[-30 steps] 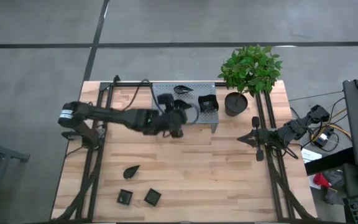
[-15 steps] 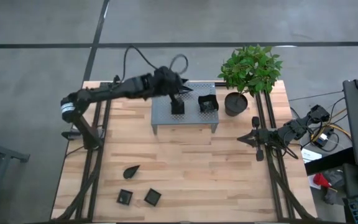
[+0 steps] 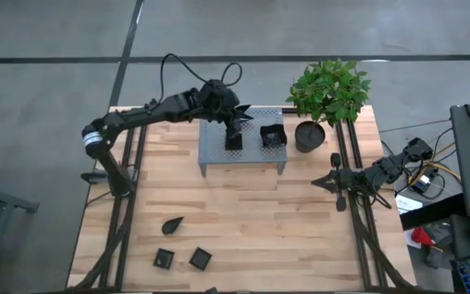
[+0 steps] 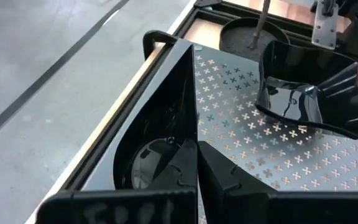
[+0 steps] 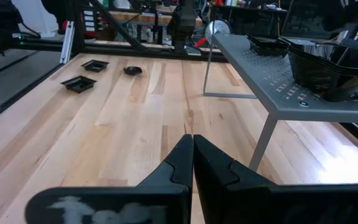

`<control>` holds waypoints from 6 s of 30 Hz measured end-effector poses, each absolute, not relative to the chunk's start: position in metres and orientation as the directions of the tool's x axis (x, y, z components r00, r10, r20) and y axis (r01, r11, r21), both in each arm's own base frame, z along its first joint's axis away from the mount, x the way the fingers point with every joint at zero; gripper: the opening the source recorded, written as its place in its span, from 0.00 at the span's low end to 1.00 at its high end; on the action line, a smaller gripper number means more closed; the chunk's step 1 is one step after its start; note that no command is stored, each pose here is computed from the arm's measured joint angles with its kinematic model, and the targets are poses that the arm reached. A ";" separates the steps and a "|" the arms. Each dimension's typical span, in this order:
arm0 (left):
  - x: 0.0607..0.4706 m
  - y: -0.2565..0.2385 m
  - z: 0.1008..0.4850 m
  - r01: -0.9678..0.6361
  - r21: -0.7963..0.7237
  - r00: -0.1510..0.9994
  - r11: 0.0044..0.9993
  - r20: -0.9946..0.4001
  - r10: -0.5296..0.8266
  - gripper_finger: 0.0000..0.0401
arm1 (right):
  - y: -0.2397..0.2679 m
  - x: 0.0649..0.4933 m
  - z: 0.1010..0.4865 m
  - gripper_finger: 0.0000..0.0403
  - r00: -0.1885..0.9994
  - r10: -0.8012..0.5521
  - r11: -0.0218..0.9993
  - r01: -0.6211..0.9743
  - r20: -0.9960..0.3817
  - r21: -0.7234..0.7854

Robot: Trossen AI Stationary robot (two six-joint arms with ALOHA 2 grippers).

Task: Pick & Place Mini shaped plates
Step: Stack the black drop-shaped plate on top of the black drop-shaped plates on the shelf

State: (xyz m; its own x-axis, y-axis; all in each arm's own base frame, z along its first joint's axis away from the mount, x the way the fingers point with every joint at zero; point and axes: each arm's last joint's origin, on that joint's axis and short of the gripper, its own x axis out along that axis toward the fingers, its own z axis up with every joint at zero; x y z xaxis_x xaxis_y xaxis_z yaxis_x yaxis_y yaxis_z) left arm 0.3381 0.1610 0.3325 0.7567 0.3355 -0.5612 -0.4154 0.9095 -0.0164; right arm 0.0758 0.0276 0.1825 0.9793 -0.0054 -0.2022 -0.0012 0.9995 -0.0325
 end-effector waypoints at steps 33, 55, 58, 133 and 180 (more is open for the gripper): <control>0.342 0.164 0.313 -0.414 -0.012 0.778 0.910 -0.525 0.347 0.00 | 0.028 0.076 0.182 0.02 0.979 -0.005 0.999 -0.002 -0.202 -0.032; 0.339 0.165 0.304 -0.441 0.045 0.727 0.896 -0.568 0.386 0.10 | 0.028 0.076 0.182 0.02 0.979 -0.005 0.999 -0.001 -0.203 -0.033; 0.339 0.165 0.304 -0.441 0.045 0.725 0.897 -0.572 0.385 0.13 | 0.028 0.076 0.182 0.02 0.979 -0.005 0.999 -0.001 -0.203 -0.033; 0.210 -0.145 0.204 -0.551 -0.341 0.213 0.762 -0.940 -0.267 0.14 | 0.028 0.076 0.182 0.02 0.979 -0.005 0.999 -0.002 -0.202 -0.032; 0.199 -0.132 0.170 -0.706 -0.268 0.242 0.656 -0.961 -0.132 0.14 | 0.028 0.076 0.182 0.02 0.979 -0.005 0.999 -0.001 -0.202 -0.032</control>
State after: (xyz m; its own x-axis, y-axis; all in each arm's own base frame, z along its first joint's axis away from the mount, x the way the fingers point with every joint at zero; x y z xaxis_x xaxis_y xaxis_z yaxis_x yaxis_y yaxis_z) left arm 0.1988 -0.1322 0.1695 0.2419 -0.1323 -0.9612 -0.7056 0.6560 -0.2678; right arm 0.0758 0.0276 0.1825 0.9794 -0.0053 -0.2019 -0.0013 0.9995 -0.0323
